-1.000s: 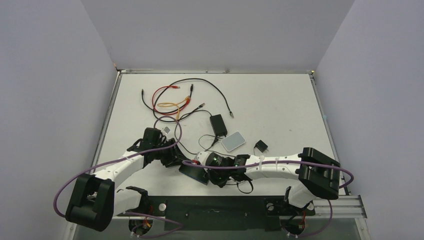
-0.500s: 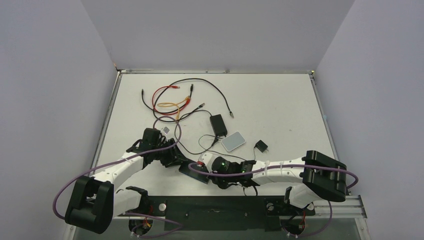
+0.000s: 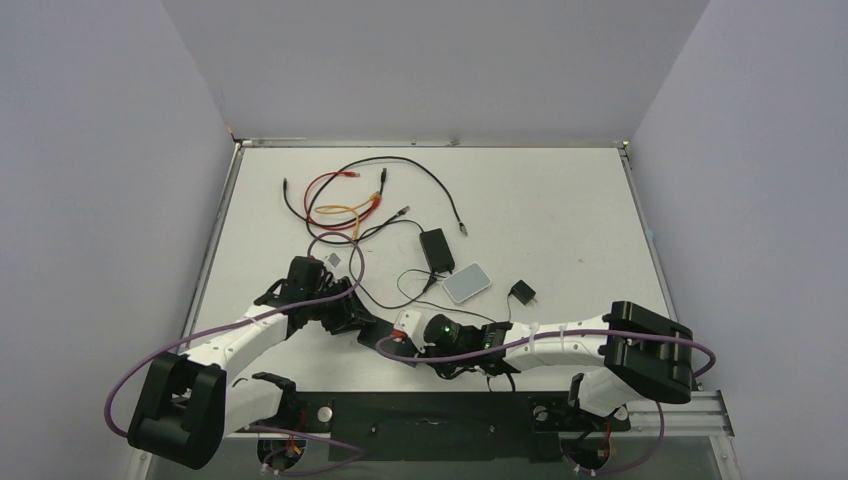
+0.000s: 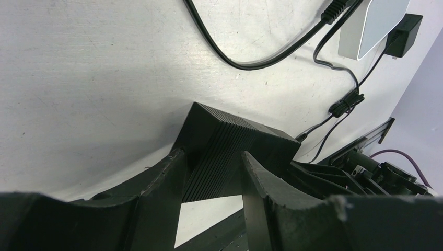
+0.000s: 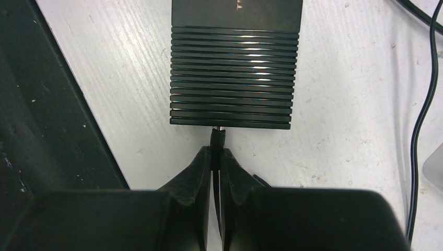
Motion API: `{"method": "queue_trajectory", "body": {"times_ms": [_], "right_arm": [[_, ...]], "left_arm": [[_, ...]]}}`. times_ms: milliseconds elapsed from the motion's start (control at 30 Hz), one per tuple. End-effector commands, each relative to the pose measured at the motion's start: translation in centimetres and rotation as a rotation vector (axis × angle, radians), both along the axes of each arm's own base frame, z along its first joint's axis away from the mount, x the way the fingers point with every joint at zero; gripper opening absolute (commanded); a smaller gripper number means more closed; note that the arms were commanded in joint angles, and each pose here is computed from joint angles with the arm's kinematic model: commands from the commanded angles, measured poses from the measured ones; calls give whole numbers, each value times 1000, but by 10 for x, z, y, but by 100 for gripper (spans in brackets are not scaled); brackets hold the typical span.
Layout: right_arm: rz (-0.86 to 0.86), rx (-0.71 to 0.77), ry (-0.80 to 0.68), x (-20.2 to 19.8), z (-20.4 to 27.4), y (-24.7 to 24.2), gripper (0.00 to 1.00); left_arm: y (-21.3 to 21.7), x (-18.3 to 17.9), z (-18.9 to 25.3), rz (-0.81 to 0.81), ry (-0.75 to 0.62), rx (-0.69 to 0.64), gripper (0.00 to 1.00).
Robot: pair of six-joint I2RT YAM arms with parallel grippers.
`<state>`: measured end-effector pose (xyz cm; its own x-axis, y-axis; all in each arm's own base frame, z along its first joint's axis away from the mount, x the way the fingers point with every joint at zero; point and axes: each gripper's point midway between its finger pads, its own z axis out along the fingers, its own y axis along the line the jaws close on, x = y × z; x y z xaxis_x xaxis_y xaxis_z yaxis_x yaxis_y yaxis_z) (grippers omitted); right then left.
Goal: Insert the plug into the switch port
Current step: Insert the power into the switch port.
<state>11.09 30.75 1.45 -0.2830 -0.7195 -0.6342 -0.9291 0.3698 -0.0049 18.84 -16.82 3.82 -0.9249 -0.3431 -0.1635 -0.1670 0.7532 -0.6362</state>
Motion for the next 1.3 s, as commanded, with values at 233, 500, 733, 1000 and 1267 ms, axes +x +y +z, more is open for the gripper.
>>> {"method": "queue_trajectory", "body": {"times_ms": [233, 500, 733, 1000, 1267], "right_arm": [[30, 244, -143, 36, 54, 63, 0], [46, 261, -179, 48, 67, 74, 0], [43, 240, -87, 51, 64, 75, 0], [29, 158, -6, 37, 43, 49, 0], [75, 75, 44, 8, 24, 33, 0]], "left_arm": [[-20, -25, 4, -92, 55, -61, 37], [-25, -36, 1, -120, 67, -67, 33], [-27, -39, 8, -127, 45, -61, 32], [-18, -34, 11, -89, 35, -6, 33], [-9, -27, 16, -46, 12, 38, 40]]}}
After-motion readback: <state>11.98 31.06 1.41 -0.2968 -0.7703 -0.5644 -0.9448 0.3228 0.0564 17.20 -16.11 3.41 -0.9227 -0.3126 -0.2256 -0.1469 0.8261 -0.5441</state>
